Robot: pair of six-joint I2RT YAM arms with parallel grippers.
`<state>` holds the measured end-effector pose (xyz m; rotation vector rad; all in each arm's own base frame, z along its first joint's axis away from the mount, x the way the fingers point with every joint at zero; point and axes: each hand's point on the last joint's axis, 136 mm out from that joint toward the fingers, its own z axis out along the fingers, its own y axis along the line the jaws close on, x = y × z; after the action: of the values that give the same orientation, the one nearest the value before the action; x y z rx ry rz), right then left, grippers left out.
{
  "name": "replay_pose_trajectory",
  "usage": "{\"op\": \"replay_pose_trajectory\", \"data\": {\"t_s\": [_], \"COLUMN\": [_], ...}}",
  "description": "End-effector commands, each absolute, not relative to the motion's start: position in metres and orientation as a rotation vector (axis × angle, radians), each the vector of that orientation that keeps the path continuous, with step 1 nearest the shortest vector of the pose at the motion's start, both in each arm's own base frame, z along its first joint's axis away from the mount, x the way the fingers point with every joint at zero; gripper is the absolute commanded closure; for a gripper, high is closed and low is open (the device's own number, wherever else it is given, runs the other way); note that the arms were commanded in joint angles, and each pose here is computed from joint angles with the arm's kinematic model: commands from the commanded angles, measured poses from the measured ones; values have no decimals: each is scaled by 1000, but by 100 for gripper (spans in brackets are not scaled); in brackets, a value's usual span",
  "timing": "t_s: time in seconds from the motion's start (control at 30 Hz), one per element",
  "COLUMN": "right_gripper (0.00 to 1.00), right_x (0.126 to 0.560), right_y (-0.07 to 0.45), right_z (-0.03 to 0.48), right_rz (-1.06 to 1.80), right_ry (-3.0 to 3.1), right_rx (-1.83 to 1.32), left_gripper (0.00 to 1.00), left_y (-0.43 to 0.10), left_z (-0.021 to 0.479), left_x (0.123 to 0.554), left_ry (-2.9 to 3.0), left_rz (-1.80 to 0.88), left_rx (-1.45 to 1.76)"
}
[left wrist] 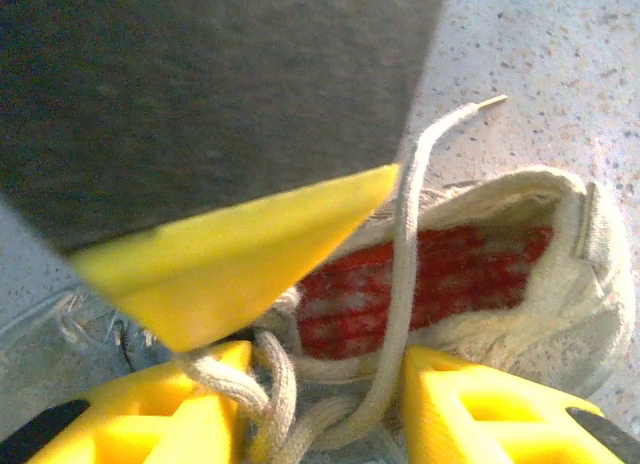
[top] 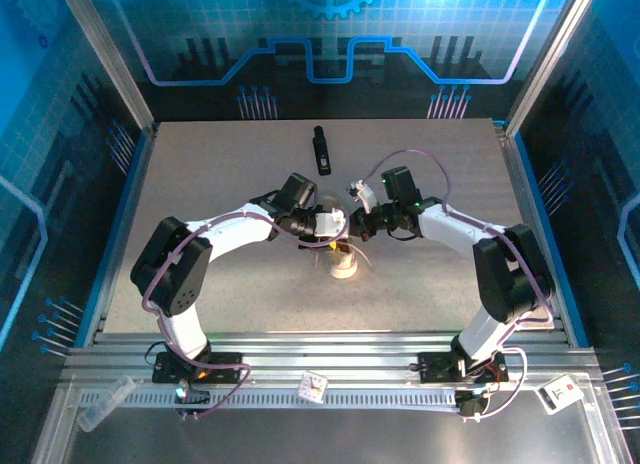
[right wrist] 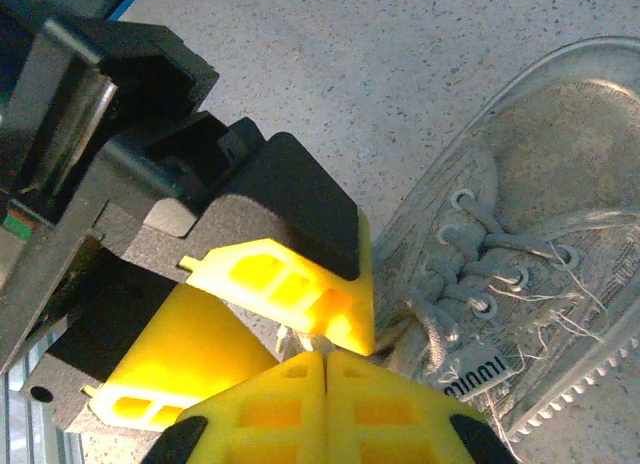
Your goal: Tie the shoes
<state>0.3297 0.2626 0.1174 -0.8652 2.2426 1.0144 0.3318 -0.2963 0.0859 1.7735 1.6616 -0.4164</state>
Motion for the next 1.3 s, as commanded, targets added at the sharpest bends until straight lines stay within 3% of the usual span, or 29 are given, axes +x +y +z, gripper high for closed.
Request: {"op": "replay_pose_trajectory", "data": {"t_s": [0.0, 0.6, 1.27], "right_gripper": [100, 100, 100], "right_x": [325, 319, 309], "right_y": [261, 262, 259], "right_z": [125, 128, 116], "right_rz": [1022, 1028, 1113], "right_ry": [2209, 2190, 2240], "right_rx": [-893, -916, -874], "left_gripper": [63, 86, 96], "left_y": [-299, -303, -301], "left_z": [83, 100, 109], "left_x": [328, 336, 352], "left_ry": [1668, 1765, 1890], "left_rz": [-448, -518, -585], "left_rx": [1759, 1564, 1294]}}
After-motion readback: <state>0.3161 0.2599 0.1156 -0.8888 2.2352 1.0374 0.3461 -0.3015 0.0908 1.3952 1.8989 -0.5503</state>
